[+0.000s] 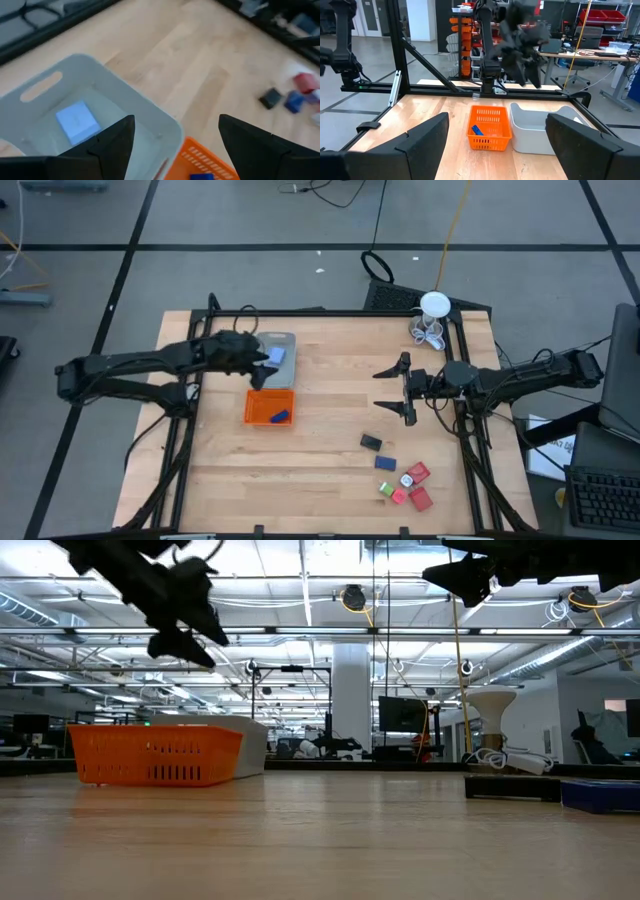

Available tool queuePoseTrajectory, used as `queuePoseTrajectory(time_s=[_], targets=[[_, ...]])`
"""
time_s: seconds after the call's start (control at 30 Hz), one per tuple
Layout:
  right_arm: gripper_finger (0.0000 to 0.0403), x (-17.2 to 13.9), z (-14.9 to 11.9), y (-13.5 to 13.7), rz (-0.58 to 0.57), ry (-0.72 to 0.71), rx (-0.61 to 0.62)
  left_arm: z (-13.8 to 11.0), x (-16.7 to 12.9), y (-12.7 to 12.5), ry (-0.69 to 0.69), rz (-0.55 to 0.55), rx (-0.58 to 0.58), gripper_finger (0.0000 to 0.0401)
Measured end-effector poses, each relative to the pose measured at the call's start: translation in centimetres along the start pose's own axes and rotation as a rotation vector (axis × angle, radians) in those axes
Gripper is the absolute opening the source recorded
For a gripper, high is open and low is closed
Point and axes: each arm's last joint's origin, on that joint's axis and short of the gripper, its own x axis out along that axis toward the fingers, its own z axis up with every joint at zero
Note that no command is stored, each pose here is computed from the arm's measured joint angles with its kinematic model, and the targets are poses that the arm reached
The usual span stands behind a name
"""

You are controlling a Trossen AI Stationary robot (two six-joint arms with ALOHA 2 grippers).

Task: Pick & Place Office items
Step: Put the top red charger adapter into the gray bin

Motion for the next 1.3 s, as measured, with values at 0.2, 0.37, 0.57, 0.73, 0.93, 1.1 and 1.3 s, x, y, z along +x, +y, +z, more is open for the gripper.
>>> queuePoseTrajectory(time_s=[0.2,0.37,0.57,0.73,0.93,1.1,1.3], targets=[[0.0320,0.0,0.0,0.0,-0.016,0.000,0.000,-0.5,-3.5,-0.4,-0.027,-0.096,0.023,0.0292],[0.0320,0.0,0.0,0.0,-0.015,-0.001,0.001,-1.0,-5.2,-1.6,-0.093,-0.145,0.174,0.0292],[0.0320,-0.5,0.5,0.5,0.018,-0.030,0.003,-1.8,-5.9,-3.2,-0.121,-0.177,0.287,0.0292],[0.0320,-1.2,1.0,1.6,0.137,-0.057,0.009,-2.4,-6.1,-4.3,-0.158,-0.179,0.343,0.0292],[0.0320,-2.2,1.1,2.6,0.257,-0.027,0.090,-4.5,-5.0,-4.5,-0.277,-0.252,0.401,0.0292],[0.0320,-3.1,0.9,3.3,0.314,0.031,0.181,-7.7,-3.1,-3.3,-0.287,-0.282,0.355,0.0292],[0.0320,-4.4,1.6,4.5,0.416,-0.009,0.206,-9.6,-3.3,-1.9,-0.342,-0.336,0.304,0.0292]])
